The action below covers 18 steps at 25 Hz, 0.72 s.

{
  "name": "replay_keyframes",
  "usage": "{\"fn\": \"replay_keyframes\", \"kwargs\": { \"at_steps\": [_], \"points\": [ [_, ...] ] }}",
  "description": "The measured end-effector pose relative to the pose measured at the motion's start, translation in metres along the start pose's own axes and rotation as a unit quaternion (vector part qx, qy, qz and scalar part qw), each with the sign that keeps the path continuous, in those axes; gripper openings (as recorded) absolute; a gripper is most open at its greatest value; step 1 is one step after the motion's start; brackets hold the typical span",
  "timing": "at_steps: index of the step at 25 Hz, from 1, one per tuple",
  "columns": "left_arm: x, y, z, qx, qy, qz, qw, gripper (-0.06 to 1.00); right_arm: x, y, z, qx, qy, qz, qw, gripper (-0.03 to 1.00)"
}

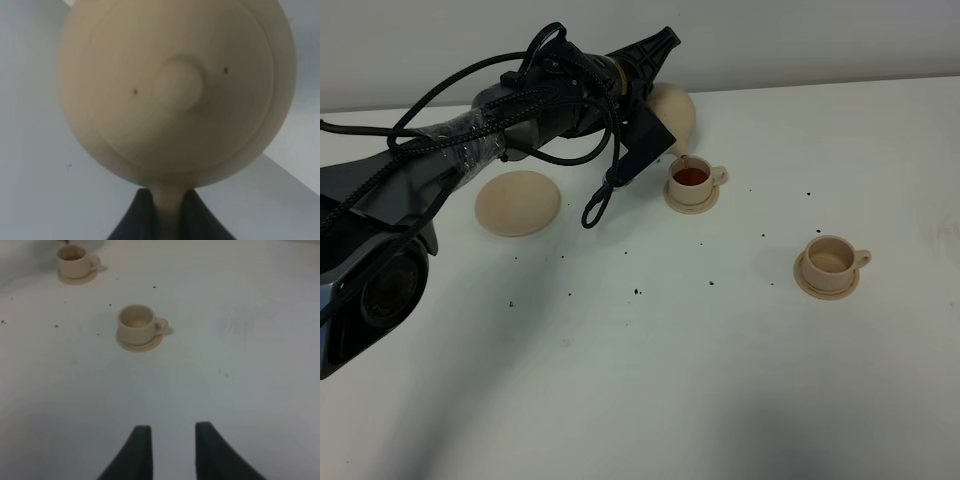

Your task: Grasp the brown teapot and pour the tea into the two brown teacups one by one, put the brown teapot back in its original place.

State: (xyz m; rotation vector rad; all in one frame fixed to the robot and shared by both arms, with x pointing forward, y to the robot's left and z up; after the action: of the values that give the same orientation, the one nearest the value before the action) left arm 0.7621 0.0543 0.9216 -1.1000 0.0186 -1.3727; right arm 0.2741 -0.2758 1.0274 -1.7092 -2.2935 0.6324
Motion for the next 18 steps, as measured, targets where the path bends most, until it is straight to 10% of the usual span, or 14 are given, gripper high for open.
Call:
{"fn": "replay_keyframes", "kwargs": {
  "at_steps": [18],
  "points": [
    [0.0005,0.0000,0.0000,0.000,0.001,-0.002,1.000,0.15,0.0000,0.0000,0.0000,0.000,0.000,0.000,1.000,0.24]
  ]
}}
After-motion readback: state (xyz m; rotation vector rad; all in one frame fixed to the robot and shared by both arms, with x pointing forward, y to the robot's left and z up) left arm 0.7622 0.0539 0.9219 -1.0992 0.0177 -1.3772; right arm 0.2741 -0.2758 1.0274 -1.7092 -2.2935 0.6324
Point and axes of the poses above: a point on each arm's last joint axis where the gripper is mounted, y pointing out along that axis toward the gripper, x along the wrist's bending axis when the last joint is at zero, z = x × y, the point moved 5 cm from there along y, pointing out along that axis toward the gripper, and after that the axes turned 3 degrees about -y, right-handed, at the moved point
